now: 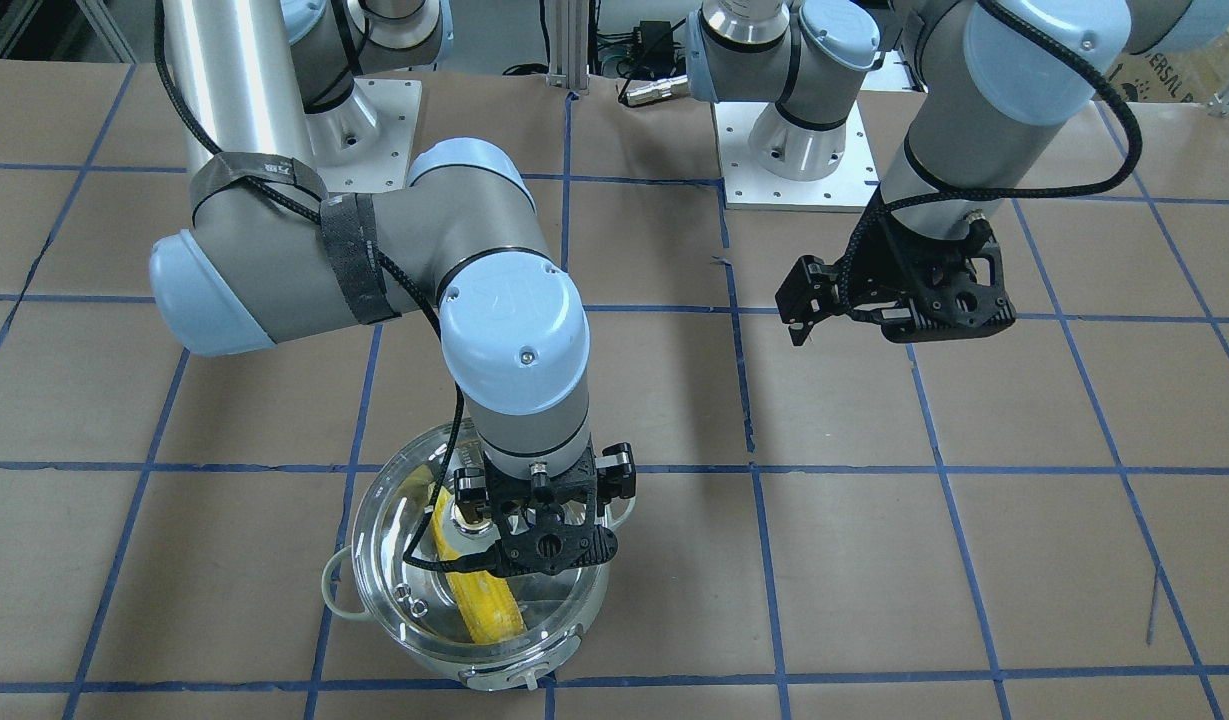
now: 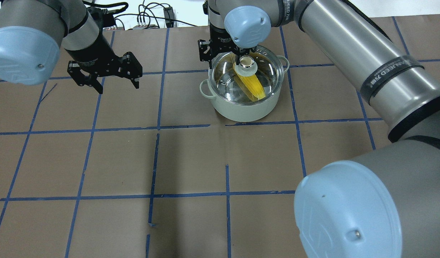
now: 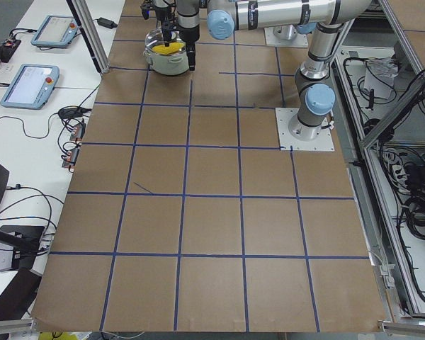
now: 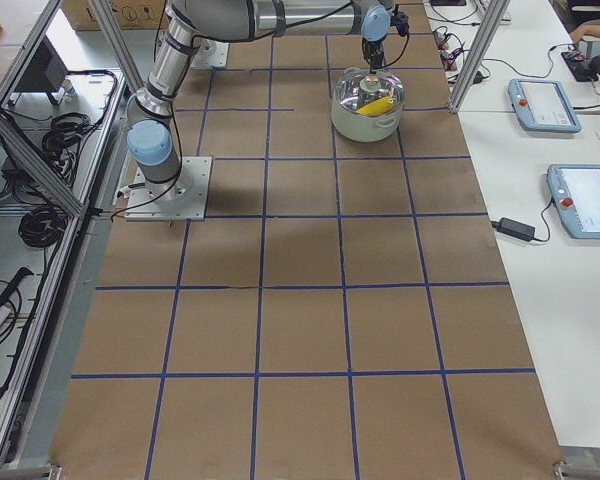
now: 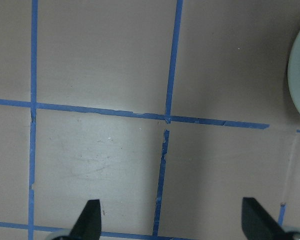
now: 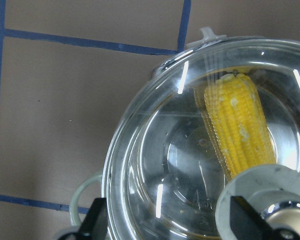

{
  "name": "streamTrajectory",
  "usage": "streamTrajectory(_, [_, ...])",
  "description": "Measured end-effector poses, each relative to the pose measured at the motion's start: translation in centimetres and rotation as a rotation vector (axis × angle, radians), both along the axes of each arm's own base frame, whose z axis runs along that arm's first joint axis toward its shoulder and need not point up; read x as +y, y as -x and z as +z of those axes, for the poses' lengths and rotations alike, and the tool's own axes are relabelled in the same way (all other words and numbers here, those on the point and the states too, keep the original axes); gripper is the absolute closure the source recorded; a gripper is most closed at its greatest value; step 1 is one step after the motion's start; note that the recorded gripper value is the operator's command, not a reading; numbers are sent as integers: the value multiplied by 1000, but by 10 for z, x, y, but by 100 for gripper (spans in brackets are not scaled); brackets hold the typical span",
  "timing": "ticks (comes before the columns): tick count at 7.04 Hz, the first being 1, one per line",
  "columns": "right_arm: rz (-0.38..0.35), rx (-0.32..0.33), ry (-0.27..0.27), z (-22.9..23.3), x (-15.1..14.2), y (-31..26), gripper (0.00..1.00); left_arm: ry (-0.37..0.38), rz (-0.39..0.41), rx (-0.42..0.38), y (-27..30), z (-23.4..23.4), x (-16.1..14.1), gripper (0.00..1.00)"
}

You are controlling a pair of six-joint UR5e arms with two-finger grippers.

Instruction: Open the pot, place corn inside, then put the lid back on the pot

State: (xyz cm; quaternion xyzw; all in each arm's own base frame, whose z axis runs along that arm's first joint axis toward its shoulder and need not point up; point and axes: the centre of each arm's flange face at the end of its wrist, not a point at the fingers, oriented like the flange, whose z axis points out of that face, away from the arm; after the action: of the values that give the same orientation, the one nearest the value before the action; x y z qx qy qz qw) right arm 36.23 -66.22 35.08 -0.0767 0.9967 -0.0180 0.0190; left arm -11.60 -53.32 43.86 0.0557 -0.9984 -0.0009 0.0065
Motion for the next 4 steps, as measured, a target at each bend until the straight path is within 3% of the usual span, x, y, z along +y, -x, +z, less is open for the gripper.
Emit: streamTrajectory(4, [-8, -26, 15, 13, 3, -8, 11, 1, 1, 0, 0, 1, 0, 0])
